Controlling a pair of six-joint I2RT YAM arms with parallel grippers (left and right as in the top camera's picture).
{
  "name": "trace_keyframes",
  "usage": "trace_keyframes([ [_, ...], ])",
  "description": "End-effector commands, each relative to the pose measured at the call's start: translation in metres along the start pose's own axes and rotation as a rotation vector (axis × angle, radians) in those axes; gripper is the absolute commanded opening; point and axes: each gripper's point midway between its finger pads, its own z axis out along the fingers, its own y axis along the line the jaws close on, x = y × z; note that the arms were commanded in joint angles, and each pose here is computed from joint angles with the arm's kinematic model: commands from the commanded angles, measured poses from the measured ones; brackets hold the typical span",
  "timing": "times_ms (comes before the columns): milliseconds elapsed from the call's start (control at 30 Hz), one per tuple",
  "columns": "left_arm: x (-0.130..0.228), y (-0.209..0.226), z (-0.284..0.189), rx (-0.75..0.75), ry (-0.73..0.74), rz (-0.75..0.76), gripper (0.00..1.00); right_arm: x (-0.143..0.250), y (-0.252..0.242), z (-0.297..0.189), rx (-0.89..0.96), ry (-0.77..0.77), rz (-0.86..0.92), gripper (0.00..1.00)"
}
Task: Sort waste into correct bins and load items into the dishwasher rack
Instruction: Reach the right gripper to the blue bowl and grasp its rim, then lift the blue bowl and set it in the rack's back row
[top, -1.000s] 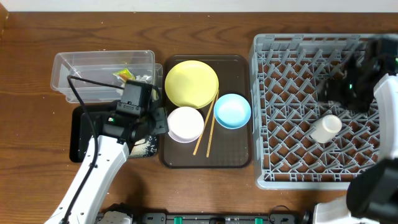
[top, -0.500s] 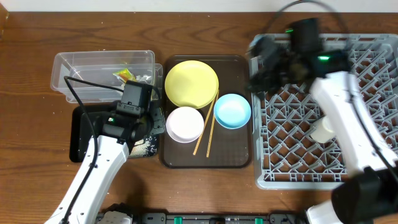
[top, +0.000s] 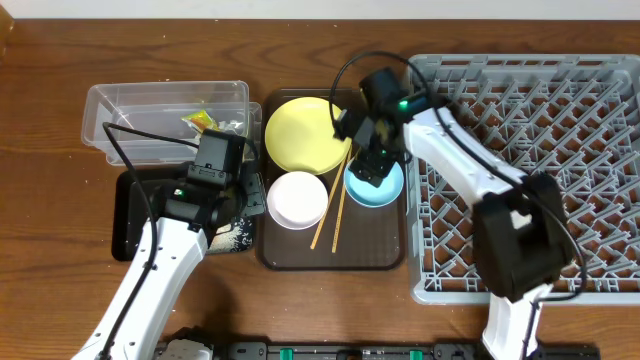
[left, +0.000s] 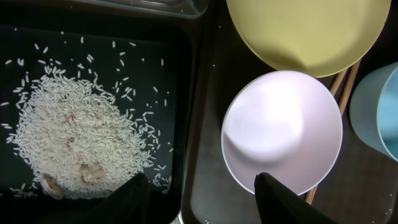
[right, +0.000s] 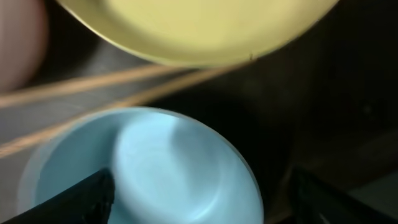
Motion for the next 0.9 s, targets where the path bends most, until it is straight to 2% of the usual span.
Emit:
trace_keyframes([
  [0, -0.006, 0.001, -0.005, -0.008, -0.023, -0.011, 0.57, 0.013, -0.015, 0.01, 0.086, 0.087, -0.018, 0.83],
  [100, -0.006, 0.001, -0.005, -0.008, -0.023, -0.011, 0.58, 0.018, -0.014, 0.015, 0.077, 0.108, -0.014, 0.72],
  [133, -0.006, 0.001, -0.005, -0.008, -0.022, -0.011, 0.58, 0.019, -0.013, 0.016, 0.075, 0.112, -0.015, 0.63],
  [200, -0.006, 0.001, -0.005, -0.007, -0.022, -0.012, 0.58, 0.019, -0.012, 0.015, 0.073, 0.114, -0.01, 0.52],
  [267, -0.006, 0.001, -0.005, -0.007, -0.022, -0.011, 0.58, 0.021, -0.011, 0.015, 0.07, 0.121, -0.009, 0.33],
  [400, -0.006, 0.001, -0.005, -0.008, -0.022, -0.011, 0.58, 0.024, -0.011, 0.013, 0.075, 0.135, 0.02, 0.12],
  [533, -0.006, 0.001, -0.005, -0.008, -0.022, -0.011, 0.61, 0.023, -0.013, 0.005, 0.087, 0.123, 0.033, 0.01],
  [700, -0.006, 0.001, -0.005, -0.008, -0.021, -0.012, 0.61, 0.015, -0.019, -0.022, 0.125, 0.064, 0.065, 0.01],
  [867, -0.006, 0.001, -0.005, -0.008, -0.021, -0.011, 0.61, 0.005, -0.03, -0.079, 0.202, -0.061, 0.114, 0.01],
])
